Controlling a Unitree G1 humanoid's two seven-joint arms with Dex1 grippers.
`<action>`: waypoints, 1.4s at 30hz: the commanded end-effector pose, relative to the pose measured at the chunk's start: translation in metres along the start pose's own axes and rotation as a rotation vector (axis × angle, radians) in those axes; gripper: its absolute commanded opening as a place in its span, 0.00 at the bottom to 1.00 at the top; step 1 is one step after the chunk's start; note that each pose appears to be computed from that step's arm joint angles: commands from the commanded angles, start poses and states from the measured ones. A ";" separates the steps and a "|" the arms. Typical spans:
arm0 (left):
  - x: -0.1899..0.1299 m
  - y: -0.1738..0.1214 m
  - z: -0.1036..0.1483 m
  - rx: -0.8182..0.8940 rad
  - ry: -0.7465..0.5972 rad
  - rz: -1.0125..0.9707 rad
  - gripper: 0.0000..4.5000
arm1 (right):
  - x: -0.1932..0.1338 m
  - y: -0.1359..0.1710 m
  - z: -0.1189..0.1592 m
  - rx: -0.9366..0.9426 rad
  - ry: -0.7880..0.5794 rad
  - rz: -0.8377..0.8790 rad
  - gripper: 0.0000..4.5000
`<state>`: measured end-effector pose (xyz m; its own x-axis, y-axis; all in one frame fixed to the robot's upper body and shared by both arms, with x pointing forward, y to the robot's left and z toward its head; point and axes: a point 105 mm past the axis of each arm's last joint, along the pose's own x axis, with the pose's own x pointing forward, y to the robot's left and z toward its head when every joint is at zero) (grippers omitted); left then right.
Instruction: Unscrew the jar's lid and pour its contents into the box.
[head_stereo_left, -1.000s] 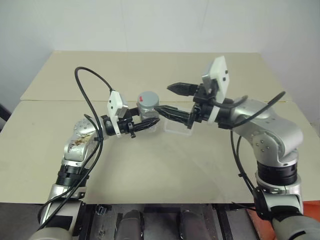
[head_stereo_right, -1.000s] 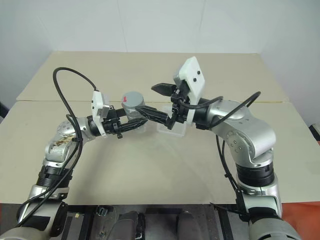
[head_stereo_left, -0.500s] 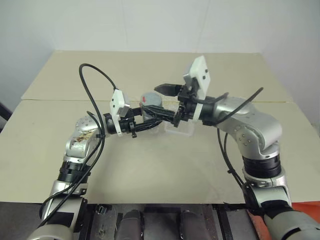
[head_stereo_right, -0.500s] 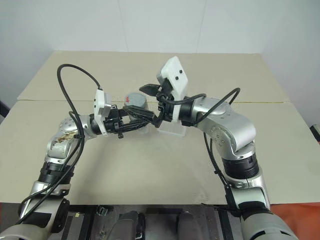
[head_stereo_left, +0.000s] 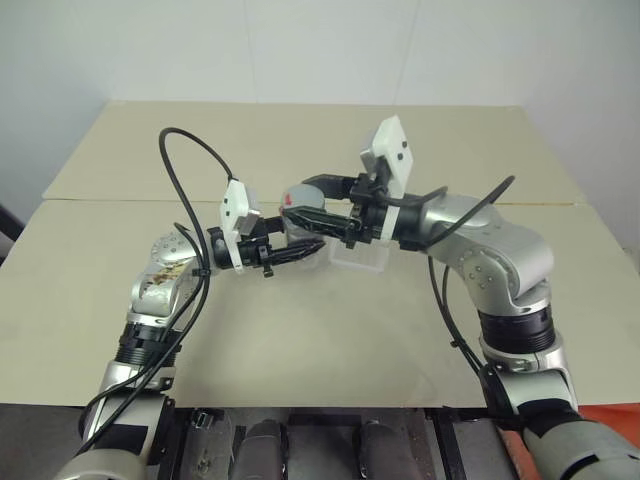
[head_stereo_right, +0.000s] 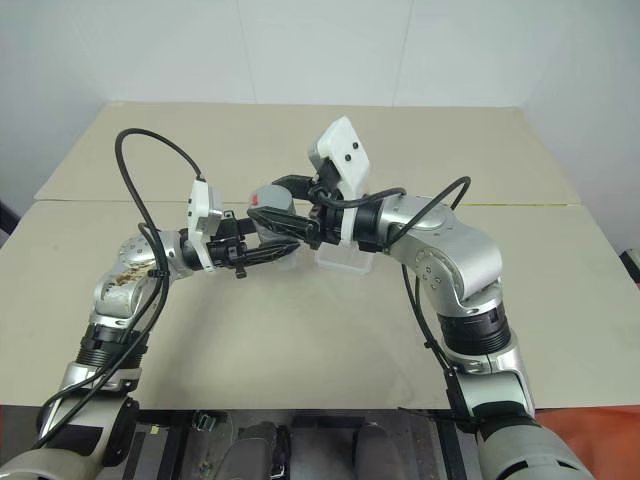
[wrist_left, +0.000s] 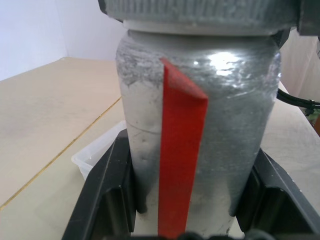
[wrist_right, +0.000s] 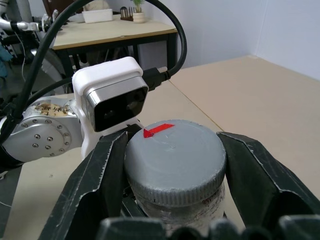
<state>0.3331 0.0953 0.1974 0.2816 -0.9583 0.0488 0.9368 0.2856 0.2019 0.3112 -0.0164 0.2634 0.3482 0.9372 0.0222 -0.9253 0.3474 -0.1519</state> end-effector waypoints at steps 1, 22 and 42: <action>-0.001 -0.002 0.011 0.032 -0.025 -0.015 0.46 | 0.000 0.002 0.013 -0.050 -0.035 0.009 0.62; -0.012 -0.013 -0.027 -0.056 0.059 -0.072 0.46 | -0.016 0.002 0.043 -0.039 -0.123 0.036 0.62; -0.022 -0.003 0.003 0.022 0.006 -0.091 0.46 | -0.078 -0.063 0.003 -0.053 -0.027 -0.355 0.62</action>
<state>0.3232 0.1143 0.1786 0.1852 -0.9826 -0.0150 0.9712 0.1807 0.1552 0.3369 -0.0935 0.2618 0.5730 0.8181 0.0483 -0.8074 0.5736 -0.1384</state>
